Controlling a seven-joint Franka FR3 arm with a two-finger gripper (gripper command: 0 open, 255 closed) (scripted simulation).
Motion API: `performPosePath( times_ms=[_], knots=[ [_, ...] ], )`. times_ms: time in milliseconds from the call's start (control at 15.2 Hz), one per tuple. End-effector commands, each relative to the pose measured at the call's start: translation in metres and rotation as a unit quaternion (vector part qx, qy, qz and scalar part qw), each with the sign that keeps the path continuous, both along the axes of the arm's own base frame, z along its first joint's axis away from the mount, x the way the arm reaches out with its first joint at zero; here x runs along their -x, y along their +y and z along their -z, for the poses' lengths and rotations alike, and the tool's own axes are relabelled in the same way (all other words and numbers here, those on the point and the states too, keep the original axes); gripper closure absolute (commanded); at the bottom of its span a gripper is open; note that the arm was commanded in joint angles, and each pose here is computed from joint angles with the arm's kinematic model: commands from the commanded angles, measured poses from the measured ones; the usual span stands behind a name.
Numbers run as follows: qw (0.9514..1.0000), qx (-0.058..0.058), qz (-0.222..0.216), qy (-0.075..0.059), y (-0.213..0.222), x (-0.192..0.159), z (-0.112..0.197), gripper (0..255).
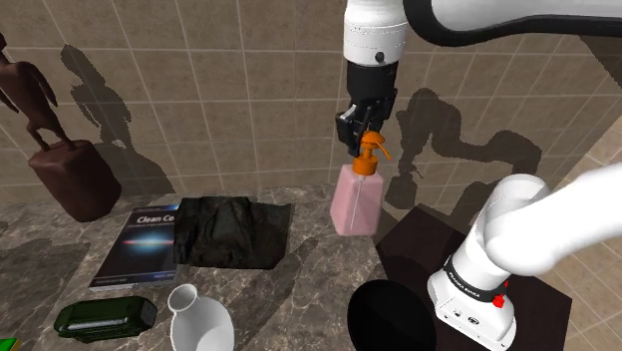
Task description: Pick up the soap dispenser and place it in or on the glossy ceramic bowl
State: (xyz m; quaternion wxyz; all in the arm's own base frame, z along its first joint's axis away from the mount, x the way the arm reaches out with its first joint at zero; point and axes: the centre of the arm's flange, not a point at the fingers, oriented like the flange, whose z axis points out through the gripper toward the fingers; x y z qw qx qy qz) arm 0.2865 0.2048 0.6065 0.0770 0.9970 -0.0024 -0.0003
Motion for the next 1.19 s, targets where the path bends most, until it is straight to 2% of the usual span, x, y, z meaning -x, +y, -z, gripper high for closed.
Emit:
performPosePath(
  times_ms=[0,792,1122],
  knots=[
    [1.0,0.0,0.0,0.0,0.007,0.025,-0.006,255],
    [1.0,0.0,0.0,0.0,0.06,0.178,-0.033,255],
    [1.0,0.0,0.0,0.0,0.06,0.178,-0.007,255]
  ],
)
